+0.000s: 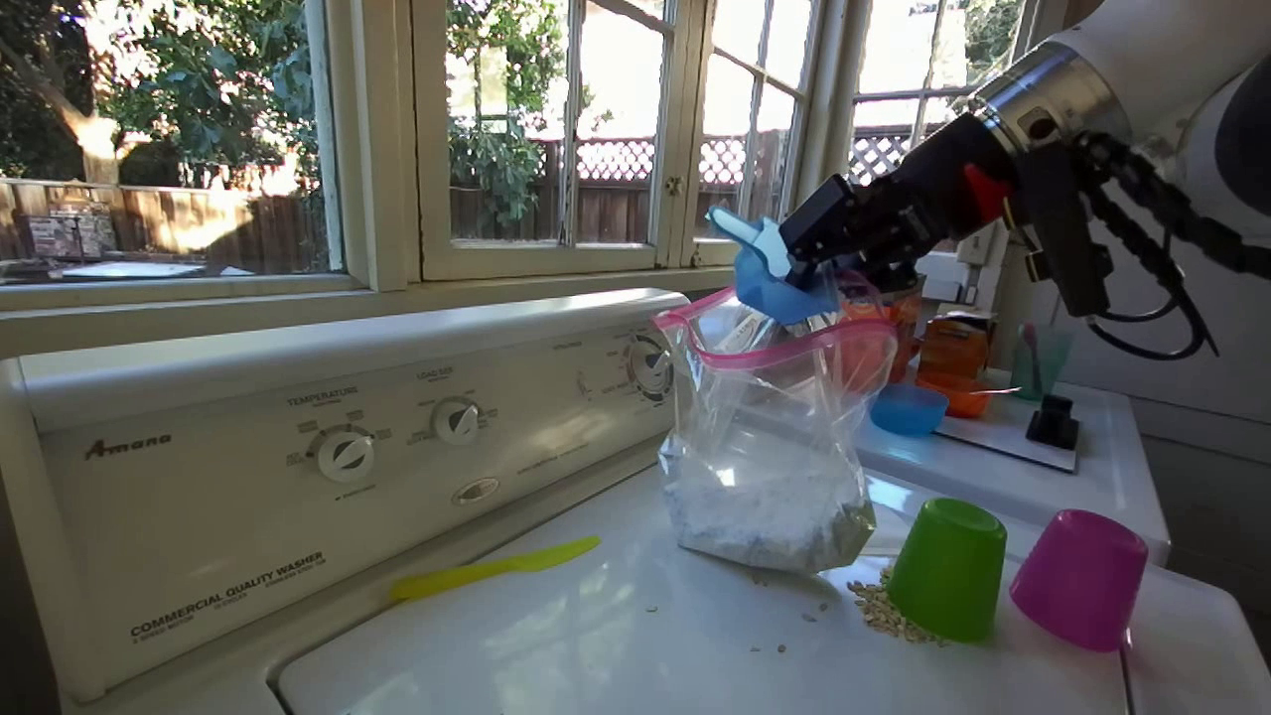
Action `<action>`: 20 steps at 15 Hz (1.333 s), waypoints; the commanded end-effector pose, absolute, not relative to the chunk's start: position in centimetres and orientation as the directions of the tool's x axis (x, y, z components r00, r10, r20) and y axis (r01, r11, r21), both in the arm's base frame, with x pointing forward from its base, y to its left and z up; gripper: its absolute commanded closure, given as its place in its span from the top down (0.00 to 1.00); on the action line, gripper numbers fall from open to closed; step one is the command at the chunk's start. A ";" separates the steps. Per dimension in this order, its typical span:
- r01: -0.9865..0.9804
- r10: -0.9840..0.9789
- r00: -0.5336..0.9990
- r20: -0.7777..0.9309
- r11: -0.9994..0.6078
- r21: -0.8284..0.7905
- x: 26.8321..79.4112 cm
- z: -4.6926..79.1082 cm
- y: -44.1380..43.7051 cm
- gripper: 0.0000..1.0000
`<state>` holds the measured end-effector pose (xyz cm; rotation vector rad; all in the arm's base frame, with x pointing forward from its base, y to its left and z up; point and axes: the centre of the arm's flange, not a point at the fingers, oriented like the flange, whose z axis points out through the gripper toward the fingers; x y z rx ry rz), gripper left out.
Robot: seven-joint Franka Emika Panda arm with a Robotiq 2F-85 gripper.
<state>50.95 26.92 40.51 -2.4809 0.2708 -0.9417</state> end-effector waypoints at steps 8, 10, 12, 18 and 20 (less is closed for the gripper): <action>-0.267 -0.526 0.805 0.275 -0.734 -0.625 55.1 39.0 23.7 0.02; -0.331 -0.557 0.798 0.231 -0.725 -0.604 55.9 38.0 23.0 0.02; -0.386 -0.588 0.782 0.206 -0.717 -0.580 56.9 36.8 21.5 0.02; -0.523 -0.627 0.771 0.112 -0.723 -0.451 58.2 31.9 17.8 0.02; -0.557 -0.633 0.770 0.078 -0.727 -0.401 58.2 30.2 17.4 0.02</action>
